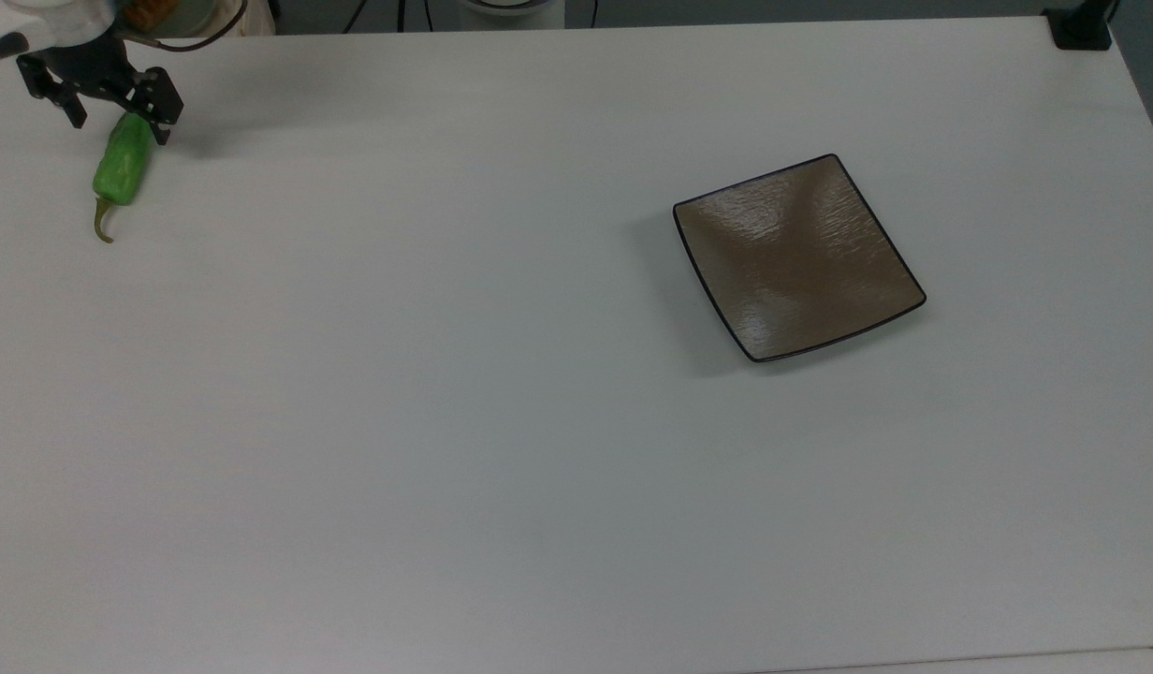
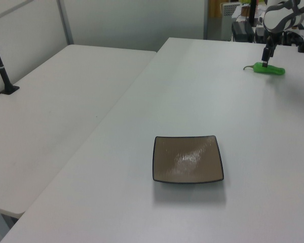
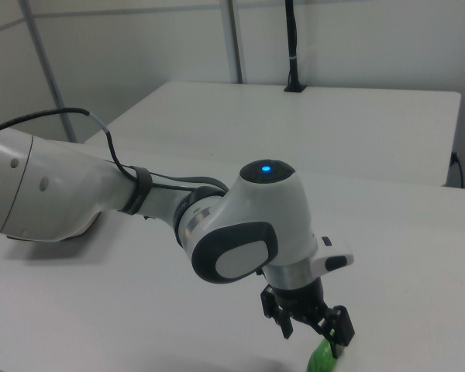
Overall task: Chili peppers are placed on a ceramic plate
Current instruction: 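Close the gripper on the green chili pepper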
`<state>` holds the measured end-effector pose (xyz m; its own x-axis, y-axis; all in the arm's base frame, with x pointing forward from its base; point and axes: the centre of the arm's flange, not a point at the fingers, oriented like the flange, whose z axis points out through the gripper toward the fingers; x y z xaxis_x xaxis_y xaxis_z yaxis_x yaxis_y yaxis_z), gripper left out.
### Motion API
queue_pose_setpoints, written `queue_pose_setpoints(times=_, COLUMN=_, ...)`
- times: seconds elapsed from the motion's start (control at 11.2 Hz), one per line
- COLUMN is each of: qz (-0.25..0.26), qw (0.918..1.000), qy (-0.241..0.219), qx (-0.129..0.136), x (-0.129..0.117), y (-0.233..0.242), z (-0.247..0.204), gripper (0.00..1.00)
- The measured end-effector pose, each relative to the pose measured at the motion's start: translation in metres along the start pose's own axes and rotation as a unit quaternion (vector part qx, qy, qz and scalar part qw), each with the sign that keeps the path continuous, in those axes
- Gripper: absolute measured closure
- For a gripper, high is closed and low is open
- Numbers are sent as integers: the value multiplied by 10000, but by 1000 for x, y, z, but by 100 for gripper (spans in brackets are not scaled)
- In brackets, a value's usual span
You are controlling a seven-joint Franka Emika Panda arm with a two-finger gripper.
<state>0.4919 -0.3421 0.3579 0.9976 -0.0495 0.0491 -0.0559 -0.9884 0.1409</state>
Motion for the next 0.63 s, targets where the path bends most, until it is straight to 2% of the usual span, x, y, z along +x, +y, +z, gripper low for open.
queue_pose_setpoints(times=0.36, qz=127, qw=9998, qy=-16, qx=132, x=-2, y=3, z=19, gripper=0)
queue_pose_setpoints(times=0.63, qz=85, qw=10000, qy=7, qx=3, x=3, y=1, z=44, gripper=2)
